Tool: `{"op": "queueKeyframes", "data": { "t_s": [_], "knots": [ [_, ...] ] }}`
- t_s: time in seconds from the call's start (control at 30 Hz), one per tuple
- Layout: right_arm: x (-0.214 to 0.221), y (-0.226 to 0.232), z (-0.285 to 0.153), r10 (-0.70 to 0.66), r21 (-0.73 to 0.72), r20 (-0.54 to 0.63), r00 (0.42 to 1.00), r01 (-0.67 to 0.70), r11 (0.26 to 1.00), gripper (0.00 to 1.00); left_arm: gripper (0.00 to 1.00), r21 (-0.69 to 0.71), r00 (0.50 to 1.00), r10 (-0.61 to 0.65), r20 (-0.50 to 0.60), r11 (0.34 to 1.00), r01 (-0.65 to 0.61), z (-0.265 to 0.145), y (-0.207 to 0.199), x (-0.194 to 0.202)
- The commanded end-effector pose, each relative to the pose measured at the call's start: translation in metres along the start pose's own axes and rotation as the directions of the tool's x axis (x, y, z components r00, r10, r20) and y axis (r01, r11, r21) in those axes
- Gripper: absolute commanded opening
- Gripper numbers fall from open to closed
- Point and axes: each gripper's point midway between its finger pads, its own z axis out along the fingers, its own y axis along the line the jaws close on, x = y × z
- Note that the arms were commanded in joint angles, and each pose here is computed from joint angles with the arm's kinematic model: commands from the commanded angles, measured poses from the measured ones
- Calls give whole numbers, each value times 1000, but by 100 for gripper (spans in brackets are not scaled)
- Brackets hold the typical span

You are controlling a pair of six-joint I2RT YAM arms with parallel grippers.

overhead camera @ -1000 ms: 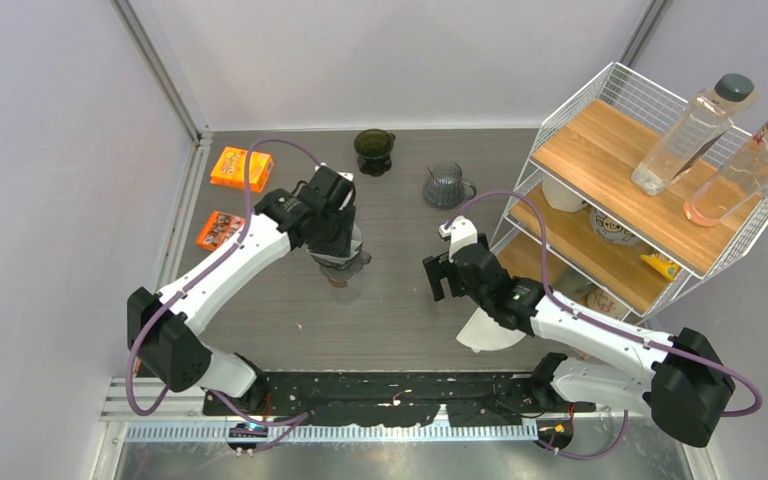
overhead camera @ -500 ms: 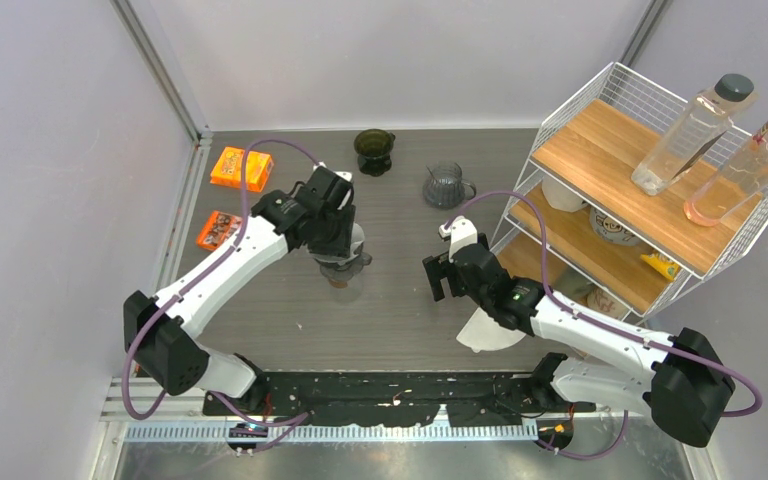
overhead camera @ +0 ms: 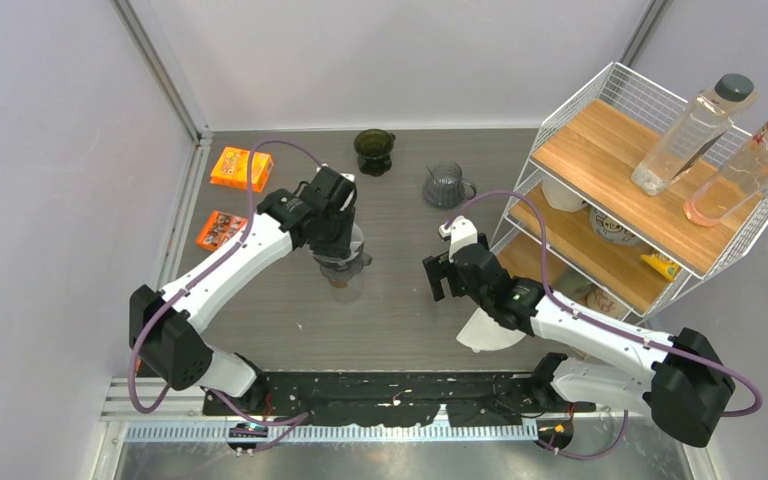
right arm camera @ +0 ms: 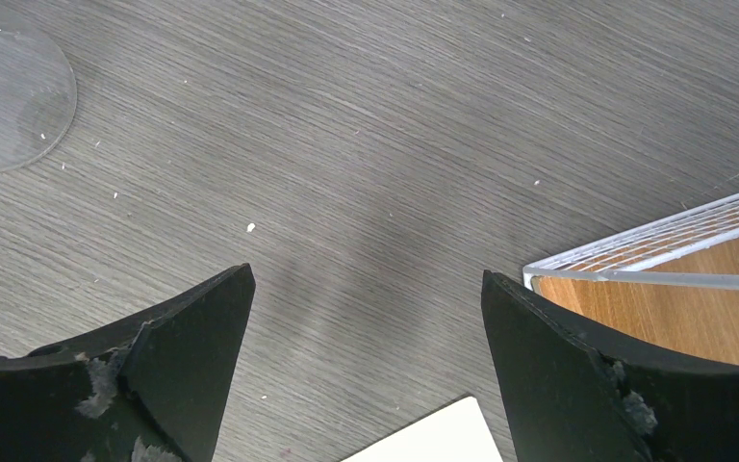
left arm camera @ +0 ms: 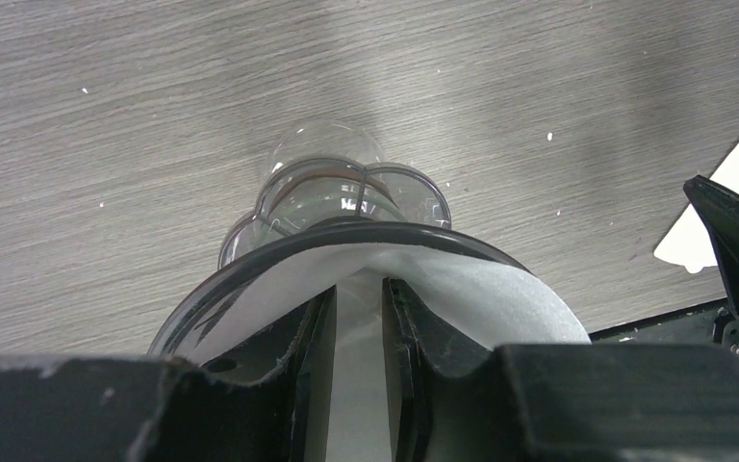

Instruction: Place the coffee filter in the dripper

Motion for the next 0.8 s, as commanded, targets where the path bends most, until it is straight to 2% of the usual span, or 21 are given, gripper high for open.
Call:
{"op": "queueKeyframes", "data": {
  "t_s": [0.0,0.43,0.6,0.77],
  "knots": [
    [-28,0,-2,32,11,73,997,-33,999,95,29,15,1000,11,1,1000,-11,3,-4,-2],
    [-27,0,-2,29,11,71,997,-30,999,95,35,11,1000,8,-10,1000,-8,4,-4,0],
    [-27,1,-2,26,8,71,997,-27,1000,95,41,10,1000,9,-10,1000,-9,2,-4,0],
    [-27,0,-1,26,9,70,997,-26,1000,96,41,6,1000,7,-4,1000,-7,1,-2,0]
  ]
}}
